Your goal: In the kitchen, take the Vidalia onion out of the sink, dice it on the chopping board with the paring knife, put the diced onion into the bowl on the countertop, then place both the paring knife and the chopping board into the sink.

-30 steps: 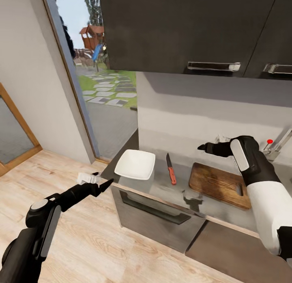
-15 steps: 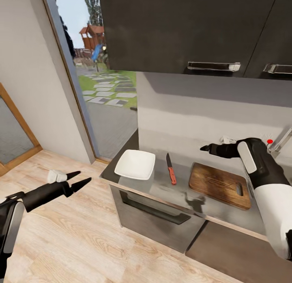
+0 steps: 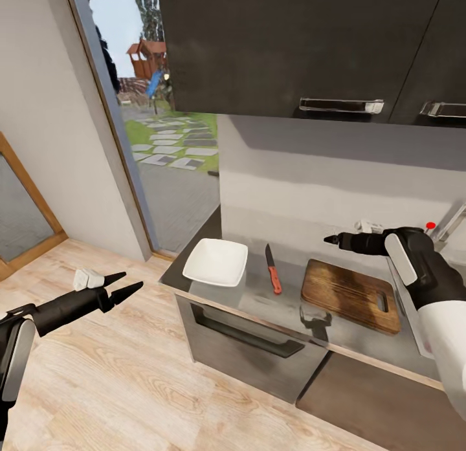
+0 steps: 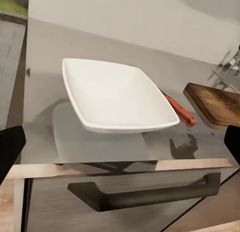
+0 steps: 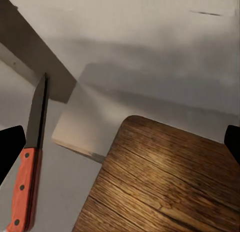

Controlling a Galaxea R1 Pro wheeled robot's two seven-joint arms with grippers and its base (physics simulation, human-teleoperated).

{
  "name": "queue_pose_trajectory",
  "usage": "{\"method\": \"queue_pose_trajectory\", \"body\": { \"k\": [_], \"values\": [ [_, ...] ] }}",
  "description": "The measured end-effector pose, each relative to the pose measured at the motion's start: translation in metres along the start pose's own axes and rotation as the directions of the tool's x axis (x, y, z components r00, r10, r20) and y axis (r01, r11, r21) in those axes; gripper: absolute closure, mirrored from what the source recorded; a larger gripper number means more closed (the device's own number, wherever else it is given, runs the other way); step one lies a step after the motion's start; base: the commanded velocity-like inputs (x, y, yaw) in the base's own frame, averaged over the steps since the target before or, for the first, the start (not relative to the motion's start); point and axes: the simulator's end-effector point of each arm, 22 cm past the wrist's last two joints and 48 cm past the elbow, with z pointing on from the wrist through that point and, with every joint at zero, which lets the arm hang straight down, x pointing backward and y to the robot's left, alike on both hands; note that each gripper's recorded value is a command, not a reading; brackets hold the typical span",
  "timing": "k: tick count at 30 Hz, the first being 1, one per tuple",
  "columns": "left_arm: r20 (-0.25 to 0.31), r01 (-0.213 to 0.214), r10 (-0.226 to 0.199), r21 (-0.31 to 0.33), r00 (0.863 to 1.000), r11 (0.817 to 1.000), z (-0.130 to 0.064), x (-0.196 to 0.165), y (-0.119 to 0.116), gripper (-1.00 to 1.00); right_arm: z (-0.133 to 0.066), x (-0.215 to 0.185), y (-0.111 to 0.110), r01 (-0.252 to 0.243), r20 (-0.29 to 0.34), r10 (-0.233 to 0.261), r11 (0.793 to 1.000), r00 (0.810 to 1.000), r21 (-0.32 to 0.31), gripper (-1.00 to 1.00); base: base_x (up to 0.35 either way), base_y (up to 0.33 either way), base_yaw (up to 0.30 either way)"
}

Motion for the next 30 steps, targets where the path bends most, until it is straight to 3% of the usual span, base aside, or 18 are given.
{"method": "queue_pose_trajectory", "body": {
  "k": [8,23,30],
  "values": [
    [0.000,0.001,-0.001,0.000,1.000,1.000,0.000,0.000,0.000,-1.00,0.002,0.007,-0.003,0.003,-0.007,-0.003,1.000,1.000,0.005,-1.00,0.018,0.030,0.000],
    [0.000,0.002,-0.002,0.000,1.000,1.000,0.000,0.000,0.000,-1.00,0.000,0.006,0.000,0.014,-0.007,-0.014,1.000,1.000,0.006,-1.00,0.135,0.204,0.000],
    [0.001,0.003,-0.003,0.001,1.000,1.000,0.001,0.000,-0.001,-1.00,0.007,0.024,0.012,0.072,-0.069,-0.072,0.997,0.995,0.009,-1.00,0.024,0.021,0.000]
  ]
}}
